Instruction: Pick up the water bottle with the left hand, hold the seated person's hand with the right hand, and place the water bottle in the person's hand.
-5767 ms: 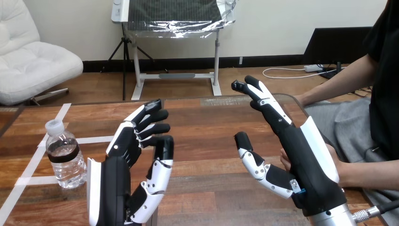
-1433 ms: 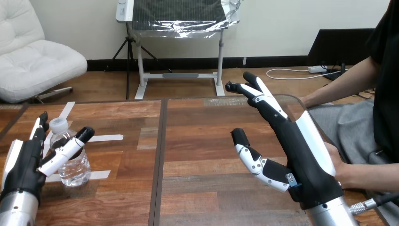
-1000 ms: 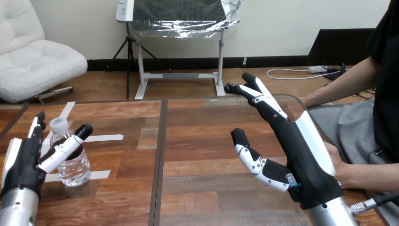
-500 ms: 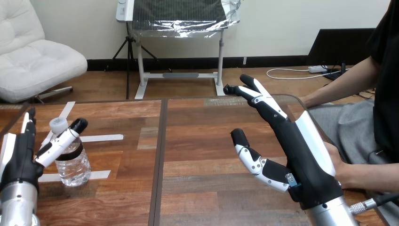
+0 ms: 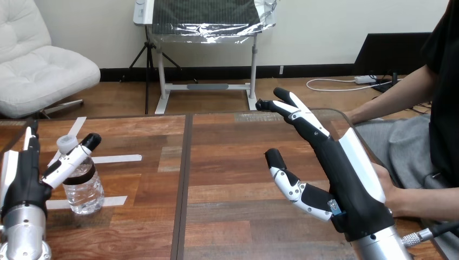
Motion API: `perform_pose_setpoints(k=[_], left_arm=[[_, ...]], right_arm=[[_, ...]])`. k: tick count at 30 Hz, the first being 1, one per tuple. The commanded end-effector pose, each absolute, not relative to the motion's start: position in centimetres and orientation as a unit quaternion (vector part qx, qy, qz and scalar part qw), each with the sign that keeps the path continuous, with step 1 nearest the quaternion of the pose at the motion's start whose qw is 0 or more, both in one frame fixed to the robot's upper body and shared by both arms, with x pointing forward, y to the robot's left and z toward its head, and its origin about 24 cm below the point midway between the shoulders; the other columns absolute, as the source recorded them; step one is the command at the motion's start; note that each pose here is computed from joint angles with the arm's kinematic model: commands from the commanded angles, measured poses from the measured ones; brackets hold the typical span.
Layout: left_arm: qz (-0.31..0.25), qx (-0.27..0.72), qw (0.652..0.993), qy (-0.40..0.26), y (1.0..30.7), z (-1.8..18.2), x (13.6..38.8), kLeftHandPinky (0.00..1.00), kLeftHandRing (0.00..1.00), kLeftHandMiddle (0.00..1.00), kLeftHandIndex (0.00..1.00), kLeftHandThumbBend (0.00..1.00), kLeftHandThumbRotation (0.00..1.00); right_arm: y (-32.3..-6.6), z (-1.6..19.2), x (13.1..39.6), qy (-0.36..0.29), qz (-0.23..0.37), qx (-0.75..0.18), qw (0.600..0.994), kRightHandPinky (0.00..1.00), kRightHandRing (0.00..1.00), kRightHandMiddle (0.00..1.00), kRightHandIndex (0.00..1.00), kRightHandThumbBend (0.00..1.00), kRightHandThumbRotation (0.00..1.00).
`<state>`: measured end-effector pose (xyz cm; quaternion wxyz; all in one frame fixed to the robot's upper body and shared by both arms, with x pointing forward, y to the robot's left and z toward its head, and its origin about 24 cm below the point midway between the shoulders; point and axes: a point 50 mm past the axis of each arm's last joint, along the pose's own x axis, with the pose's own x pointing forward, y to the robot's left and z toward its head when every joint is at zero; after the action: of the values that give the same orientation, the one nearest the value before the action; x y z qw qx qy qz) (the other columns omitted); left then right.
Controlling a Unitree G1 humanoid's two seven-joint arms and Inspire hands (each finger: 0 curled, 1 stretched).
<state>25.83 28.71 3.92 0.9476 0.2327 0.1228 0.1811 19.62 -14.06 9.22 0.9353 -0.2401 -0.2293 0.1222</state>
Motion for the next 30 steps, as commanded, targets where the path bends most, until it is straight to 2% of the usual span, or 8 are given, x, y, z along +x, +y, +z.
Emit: perform_pose_setpoints(k=[1,16,30], left_arm=[[0.178,0.242,0.95,0.084,28.0,5.8,27.8,0.93,1.0,1.0,1.0,0.98,0.58],[0.169,0.271,0.943,0.096,27.5,5.6,28.3,0.91,0.99,1.0,1.0,0.89,0.54],[0.161,0.299,0.933,0.119,26.9,5.0,28.8,0.87,0.96,0.98,1.0,0.89,0.54]], right_arm=[[-14.0,10.7,20.5,-0.266,0.12,-0.246,0.924,0.89,0.92,0.96,0.83,0.18,0.0],[-14.1,10.8,20.5,-0.268,0.12,-0.254,0.922,0.89,0.92,0.96,0.83,0.18,0.0],[-14.1,10.9,20.5,-0.265,0.12,-0.251,0.923,0.89,0.91,0.95,0.82,0.19,0.0]])
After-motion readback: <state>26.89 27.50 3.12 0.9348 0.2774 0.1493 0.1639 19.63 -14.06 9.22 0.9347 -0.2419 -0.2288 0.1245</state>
